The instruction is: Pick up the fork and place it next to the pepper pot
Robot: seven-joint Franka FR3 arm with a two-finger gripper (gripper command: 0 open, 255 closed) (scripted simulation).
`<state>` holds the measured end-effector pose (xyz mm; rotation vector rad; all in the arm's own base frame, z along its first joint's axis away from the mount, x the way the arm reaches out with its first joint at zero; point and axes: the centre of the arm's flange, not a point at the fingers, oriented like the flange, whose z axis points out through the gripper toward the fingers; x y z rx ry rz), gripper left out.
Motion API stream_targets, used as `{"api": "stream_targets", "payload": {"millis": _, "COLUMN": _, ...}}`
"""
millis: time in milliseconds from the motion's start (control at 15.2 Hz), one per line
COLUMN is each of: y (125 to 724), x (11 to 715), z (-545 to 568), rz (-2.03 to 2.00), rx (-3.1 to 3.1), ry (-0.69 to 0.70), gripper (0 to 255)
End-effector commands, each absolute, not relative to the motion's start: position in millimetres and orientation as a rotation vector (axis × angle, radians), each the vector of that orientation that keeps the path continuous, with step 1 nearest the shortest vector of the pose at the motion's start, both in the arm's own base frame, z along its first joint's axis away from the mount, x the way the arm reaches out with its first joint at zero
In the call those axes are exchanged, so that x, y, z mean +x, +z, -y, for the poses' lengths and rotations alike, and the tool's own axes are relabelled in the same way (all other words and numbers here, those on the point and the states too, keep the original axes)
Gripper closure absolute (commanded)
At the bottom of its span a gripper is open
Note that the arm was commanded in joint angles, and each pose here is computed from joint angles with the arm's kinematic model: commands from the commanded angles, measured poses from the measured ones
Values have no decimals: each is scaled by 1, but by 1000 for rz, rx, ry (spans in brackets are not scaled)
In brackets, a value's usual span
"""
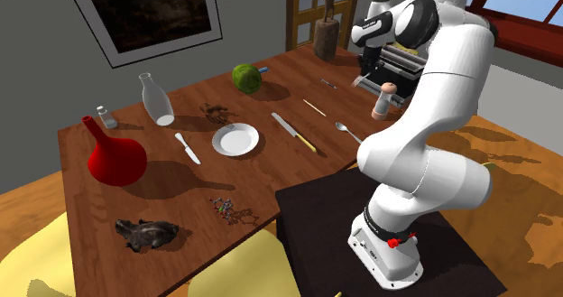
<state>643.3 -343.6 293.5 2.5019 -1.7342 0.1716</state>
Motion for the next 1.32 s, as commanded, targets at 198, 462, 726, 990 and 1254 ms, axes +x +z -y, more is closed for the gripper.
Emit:
{"api": "stream_targets", "payload": {"millis": 198, "y": 268, "x": 642, "z": 344, "rz": 1734, "rx": 2502, "ry": 173, "gripper": 255}}
{"api": "stream_targets", "payload": {"millis": 462, "y": 246, "x": 642, "z": 344, "rz": 1734, "rx": 2502, "ry": 173, "gripper": 255}}
{"api": "stream_targets", "payload": {"millis": 726, "y": 225, "x": 642, "z": 344, "rz": 1734, "rx": 2502, "ry": 173, "gripper": 255}}
{"api": "stream_targets", "payload": {"millis": 990, "y": 204, "x": 642, "z": 344, "rz": 1734, "rx": 2502, "ry": 173, "gripper": 255}}
{"api": "stream_targets", "payload": {"millis": 1254, "y": 183, "x": 642, "z": 344, "rz": 1734, "rx": 2502, "ry": 173, "gripper": 255}}
